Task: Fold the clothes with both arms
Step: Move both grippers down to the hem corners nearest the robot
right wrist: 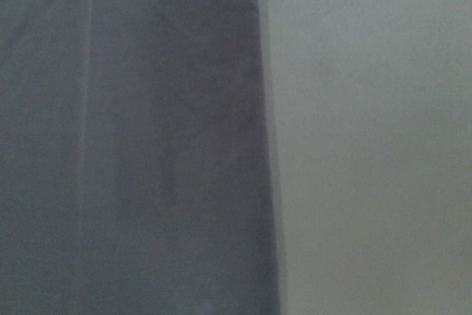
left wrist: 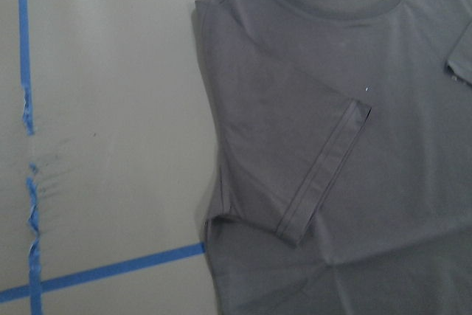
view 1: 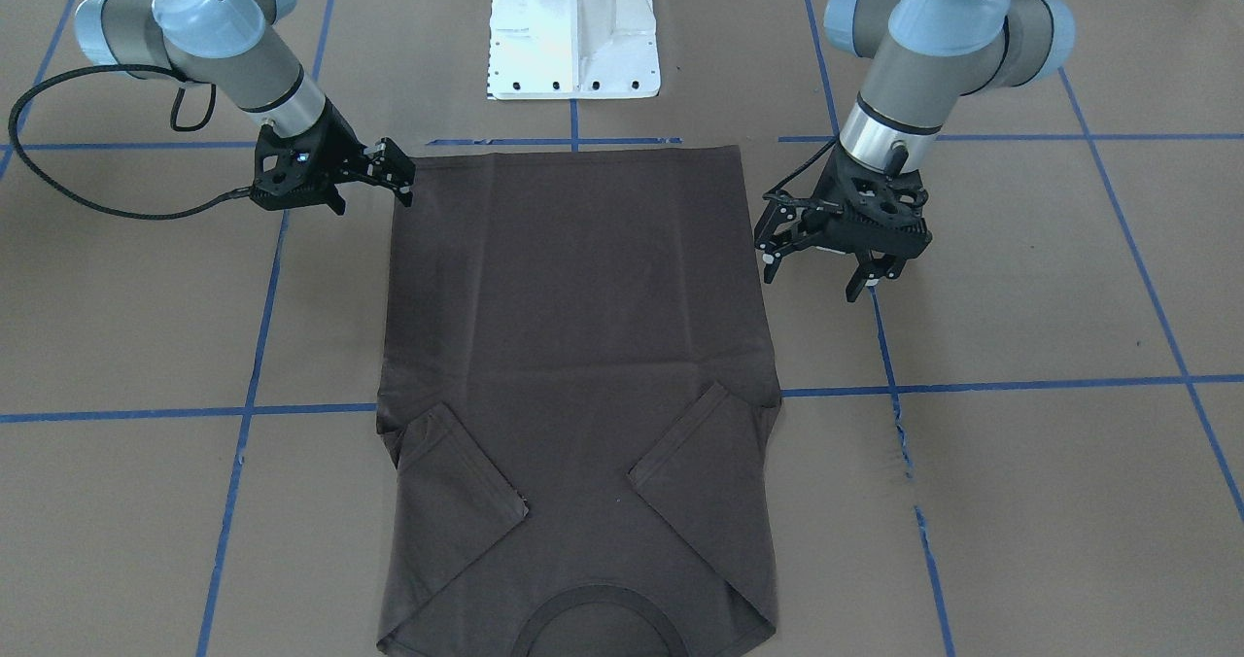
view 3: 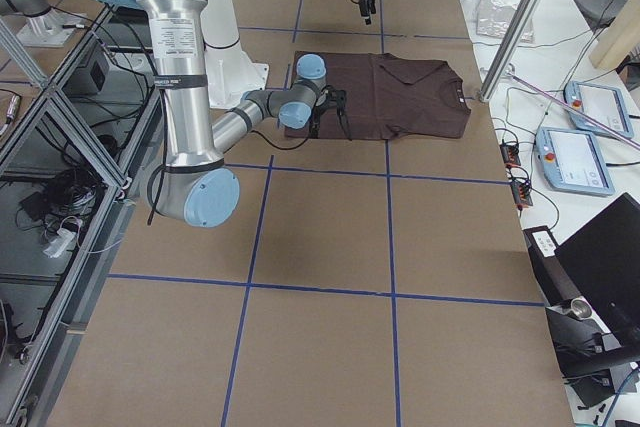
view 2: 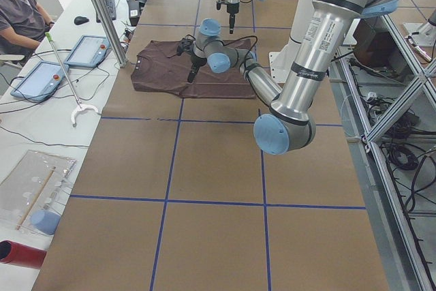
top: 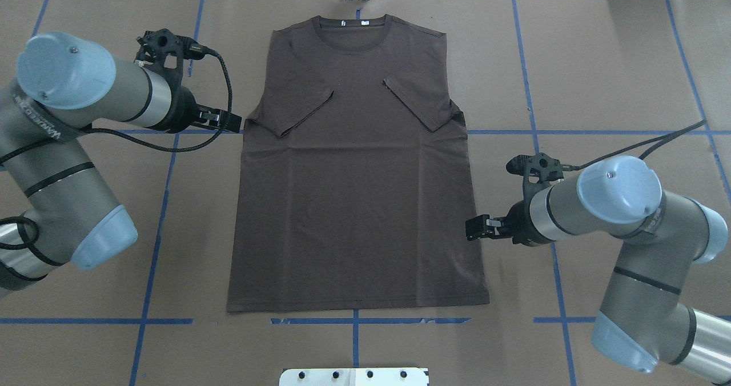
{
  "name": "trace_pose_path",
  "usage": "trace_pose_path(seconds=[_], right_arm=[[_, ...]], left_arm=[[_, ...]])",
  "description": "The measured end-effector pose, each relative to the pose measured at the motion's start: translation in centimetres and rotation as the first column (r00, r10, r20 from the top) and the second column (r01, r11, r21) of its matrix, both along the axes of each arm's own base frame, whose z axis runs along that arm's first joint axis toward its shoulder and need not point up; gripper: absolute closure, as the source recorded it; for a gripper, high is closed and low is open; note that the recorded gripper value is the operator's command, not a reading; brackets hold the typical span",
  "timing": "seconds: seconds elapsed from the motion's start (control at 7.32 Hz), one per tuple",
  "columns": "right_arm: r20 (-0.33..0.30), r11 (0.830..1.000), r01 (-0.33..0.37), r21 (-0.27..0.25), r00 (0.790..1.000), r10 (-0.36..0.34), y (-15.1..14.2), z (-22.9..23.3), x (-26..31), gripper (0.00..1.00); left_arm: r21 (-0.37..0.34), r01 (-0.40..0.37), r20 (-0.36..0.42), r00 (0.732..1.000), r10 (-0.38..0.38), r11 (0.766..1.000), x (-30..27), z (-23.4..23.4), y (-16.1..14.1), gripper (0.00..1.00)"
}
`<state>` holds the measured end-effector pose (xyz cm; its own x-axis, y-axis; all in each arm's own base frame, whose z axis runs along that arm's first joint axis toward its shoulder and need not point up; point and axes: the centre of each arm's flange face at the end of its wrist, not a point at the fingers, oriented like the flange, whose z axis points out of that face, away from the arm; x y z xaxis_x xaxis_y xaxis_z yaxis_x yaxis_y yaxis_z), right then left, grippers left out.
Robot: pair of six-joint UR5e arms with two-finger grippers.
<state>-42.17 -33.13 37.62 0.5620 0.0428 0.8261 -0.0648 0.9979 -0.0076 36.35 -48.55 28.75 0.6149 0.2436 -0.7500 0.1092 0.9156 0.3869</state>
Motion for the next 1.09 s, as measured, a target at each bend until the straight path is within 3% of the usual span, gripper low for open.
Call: trace_pose_path(seconds=[0.41, 0.82, 0.96, 1.09], right_arm=[[-0.039, 0.999, -0.041, 0.015, 0.998, 0.041, 6.9, 0.6, -3.7, 0.03], [-0.059, 0.999, -0.051, 0.015, 0.997, 0.052, 8.4, 1.0, -4.5, 0.18], [-0.068, 0.999, -0.05, 0.012, 0.996, 0.05, 8.5, 1.5, -4.4, 0.27], [-0.076, 0.999, -0.048, 0.009, 0.996, 0.048, 8.5, 1.8, -4.3, 0.45]], left_arm=[[-0.011, -0.008, -0.013, 1.0, 0.007, 1.0, -0.8, 0.7, 1.0, 0.0], [-0.009, -0.006, -0.016, 1.0, 0.006, 1.0, -1.0, 0.5, 1.1, 0.0], [-0.007, -0.006, -0.017, 1.0, 0.006, 1.0, -1.0, 0.5, 1.2, 0.0], [-0.006, -0.006, -0.019, 1.0, 0.005, 1.0, -1.1, 0.4, 1.2, 0.0]])
